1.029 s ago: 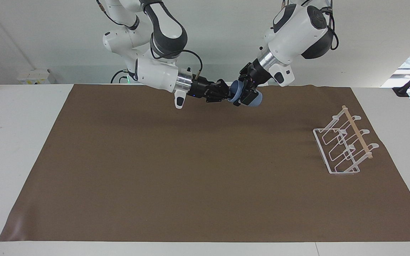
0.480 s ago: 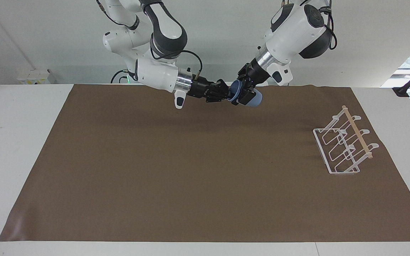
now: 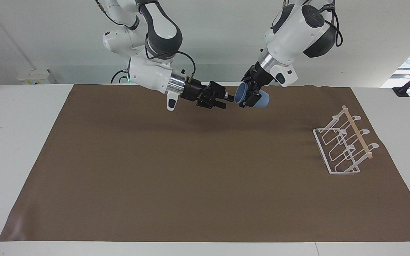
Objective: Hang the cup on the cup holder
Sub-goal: 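Carry the cup with the left gripper while the right gripper withdraws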
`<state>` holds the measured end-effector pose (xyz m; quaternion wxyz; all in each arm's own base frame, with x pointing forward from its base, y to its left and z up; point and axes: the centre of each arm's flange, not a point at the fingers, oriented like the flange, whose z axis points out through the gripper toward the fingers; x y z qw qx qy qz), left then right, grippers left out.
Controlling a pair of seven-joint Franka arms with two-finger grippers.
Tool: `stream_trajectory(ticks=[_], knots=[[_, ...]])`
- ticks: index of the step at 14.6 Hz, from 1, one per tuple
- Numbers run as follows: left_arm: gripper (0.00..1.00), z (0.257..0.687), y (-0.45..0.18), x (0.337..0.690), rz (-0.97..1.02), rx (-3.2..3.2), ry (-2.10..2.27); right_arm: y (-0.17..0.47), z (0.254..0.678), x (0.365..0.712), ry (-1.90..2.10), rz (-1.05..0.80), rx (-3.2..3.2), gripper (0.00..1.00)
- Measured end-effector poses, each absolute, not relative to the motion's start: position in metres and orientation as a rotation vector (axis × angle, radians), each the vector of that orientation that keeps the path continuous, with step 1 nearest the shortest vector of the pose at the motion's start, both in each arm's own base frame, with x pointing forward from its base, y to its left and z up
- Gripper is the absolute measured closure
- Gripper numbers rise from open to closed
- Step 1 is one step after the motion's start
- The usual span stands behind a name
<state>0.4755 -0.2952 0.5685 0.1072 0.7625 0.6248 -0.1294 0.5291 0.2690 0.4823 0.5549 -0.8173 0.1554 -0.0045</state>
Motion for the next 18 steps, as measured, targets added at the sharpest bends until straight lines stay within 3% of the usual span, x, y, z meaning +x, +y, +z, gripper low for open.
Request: stream_trajectory(ticks=[1, 2, 6, 11, 15, 18], knots=[[0.16, 0.565, -0.282, 0.482, -0.317, 2.263, 1.869, 0.248, 0.485, 0.539, 0.358, -0.05, -1.972, 0.04], [0.16, 0.56, -0.268, 0.488, -0.23, 2.301, 1.898, 0.227, 0.487, 0.546, 0.337, -0.081, -2.028, 0.0], [0.16, 0.524, -0.224, 0.504, 0.234, 2.573, 1.984, 0.144, 0.478, 0.565, 0.188, -0.155, -2.375, 0.0], [0.16, 0.432, -0.175, 0.546, 0.992, 3.024, 2.033, 0.054, 0.478, 0.576, -0.016, -0.221, -2.83, 0.0], [0.16, 0.372, -0.146, 0.577, 1.769, 3.025, 2.035, -0.004, 0.541, 0.576, -0.122, -0.092, -3.089, 0.0], [0.16, 0.347, -0.129, 0.595, 2.047, 2.913, 2.027, -0.026, 0.601, 0.562, -0.115, -0.028, -3.183, 0.0]])
